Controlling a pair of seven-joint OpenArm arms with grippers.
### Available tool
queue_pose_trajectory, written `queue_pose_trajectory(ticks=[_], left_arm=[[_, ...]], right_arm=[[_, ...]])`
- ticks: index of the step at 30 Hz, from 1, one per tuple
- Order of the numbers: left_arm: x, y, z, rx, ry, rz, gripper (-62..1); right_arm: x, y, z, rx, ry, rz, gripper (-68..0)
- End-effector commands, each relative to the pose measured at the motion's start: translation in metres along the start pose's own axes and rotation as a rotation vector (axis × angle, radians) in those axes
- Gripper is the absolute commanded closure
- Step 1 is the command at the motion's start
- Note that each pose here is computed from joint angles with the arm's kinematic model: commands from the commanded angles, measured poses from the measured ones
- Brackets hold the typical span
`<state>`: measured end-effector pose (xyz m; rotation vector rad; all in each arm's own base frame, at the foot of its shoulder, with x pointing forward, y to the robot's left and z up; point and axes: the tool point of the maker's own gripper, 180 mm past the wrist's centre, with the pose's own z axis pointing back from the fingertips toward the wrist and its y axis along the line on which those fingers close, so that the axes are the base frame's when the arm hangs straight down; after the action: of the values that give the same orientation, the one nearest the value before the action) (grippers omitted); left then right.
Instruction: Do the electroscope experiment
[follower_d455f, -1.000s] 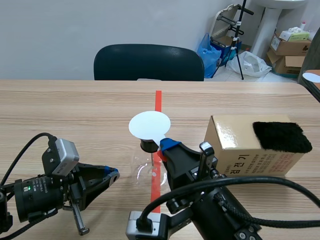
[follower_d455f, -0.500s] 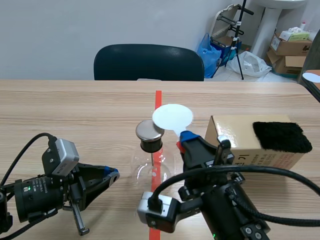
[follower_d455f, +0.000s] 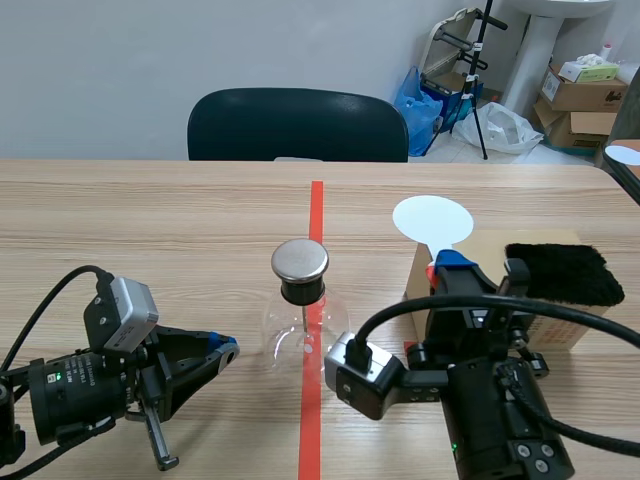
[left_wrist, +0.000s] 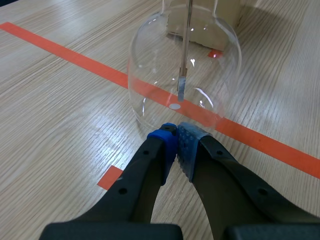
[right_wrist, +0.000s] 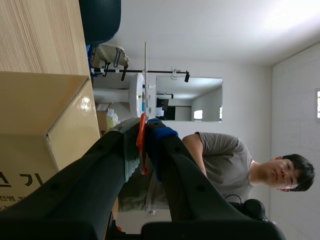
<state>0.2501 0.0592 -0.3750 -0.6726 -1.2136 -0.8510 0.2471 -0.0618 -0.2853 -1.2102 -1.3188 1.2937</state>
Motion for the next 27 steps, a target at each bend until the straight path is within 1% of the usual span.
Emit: queue_pose_trajectory(ticks=[1, 6, 15, 18, 21, 27], left_arm=[[0.012, 0.003, -0.003, 0.006, -0.044, -0.003, -3.2], [0.012, 0.003, -0.003, 0.006, -0.044, -0.003, -3.2], [0.012, 0.003, -0.003, 0.006, -0.044, -0.003, -3.2], [0.012, 0.003, -0.003, 0.006, -0.044, -0.003, -3.2], [0.012, 0.003, -0.003, 0.006, -0.044, -0.003, -3.2], [0.012, 0.003, -0.003, 0.006, -0.044, -0.003, -3.2]], right_arm=[[-0.004, -0.007, -0.005, -0.029, 0.023, -0.009, -1.0], [-0.010, -0.007, -0.005, -0.029, 0.056, -0.010, -1.0], [-0.009, -0.007, -0.005, -0.029, 0.051, -0.010, -1.0], [-0.004, -0.007, -0.005, -0.029, 0.025, -0.009, -1.0], [0.003, -0.007, -0.005, -0.029, -0.014, -0.009, -1.0], [0.025, -0.007, -0.004, -0.030, -0.135, -0.007, -1.0]])
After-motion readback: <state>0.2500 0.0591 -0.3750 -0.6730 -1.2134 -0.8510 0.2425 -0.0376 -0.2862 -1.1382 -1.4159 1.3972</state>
